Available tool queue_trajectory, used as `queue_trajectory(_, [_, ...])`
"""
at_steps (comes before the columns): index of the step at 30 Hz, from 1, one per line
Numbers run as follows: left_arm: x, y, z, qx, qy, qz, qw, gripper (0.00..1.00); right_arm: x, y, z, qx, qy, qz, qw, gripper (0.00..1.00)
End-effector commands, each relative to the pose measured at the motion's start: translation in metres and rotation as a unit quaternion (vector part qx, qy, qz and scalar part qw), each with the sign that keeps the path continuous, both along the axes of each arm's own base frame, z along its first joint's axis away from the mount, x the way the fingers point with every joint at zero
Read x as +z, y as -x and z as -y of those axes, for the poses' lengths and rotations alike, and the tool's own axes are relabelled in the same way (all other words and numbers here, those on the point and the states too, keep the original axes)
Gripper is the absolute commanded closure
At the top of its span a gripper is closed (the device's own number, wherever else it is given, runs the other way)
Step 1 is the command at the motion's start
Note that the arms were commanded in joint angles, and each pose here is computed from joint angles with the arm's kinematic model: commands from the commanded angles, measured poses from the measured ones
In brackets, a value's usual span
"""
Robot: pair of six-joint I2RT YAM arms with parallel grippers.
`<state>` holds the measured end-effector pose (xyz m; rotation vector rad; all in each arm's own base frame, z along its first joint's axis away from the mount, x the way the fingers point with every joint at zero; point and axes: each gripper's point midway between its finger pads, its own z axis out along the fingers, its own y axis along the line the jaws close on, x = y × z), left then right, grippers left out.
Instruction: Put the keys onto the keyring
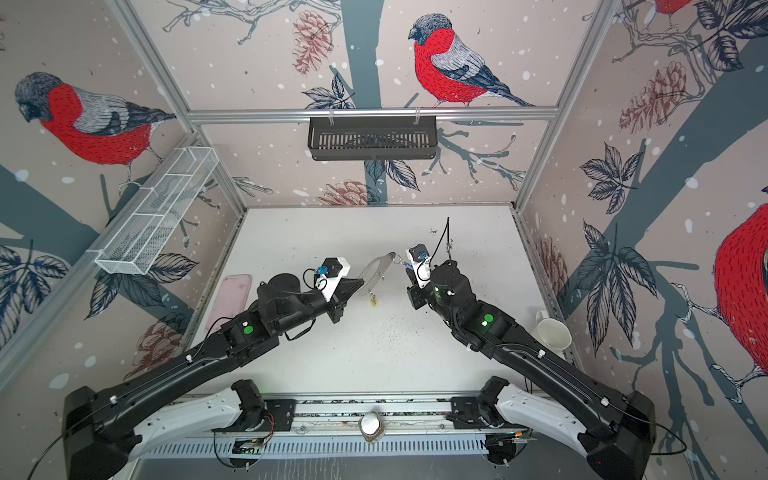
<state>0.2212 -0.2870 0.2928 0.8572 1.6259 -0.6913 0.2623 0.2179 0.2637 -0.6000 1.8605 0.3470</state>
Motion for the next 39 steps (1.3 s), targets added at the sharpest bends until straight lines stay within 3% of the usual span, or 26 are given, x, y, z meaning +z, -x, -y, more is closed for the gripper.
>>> queue_trajectory(1, [-0.004, -0.007, -0.002, 0.021, -0.017, -0.024, 0.999, 1.00, 0.001, -0.001, -0.003, 0.007, -0.031, 0.001, 0.999, 0.82])
queue_trajectory(11, [-0.028, -0.033, -0.006, 0.087, -0.096, -0.079, 0.988, 1.00, -0.023, 0.000, 0.008, -0.013, -0.049, -0.026, 0.998, 0.73])
queue_trajectory(20, [-0.059, -0.061, -0.005, 0.150, -0.165, -0.114, 0.968, 1.00, -0.018, -0.006, 0.047, -0.091, -0.081, -0.020, 0.992, 0.64])
queue_trajectory(30, [-0.101, -0.090, 0.038, 0.132, -0.214, -0.161, 0.954, 1.00, -0.028, -0.009, 0.085, -0.137, -0.118, -0.018, 0.983, 0.60])
queue_trajectory(39, [-0.130, -0.112, 0.106, 0.080, -0.199, -0.230, 0.949, 1.00, -0.030, -0.015, 0.118, -0.185, -0.138, -0.022, 0.973, 0.58])
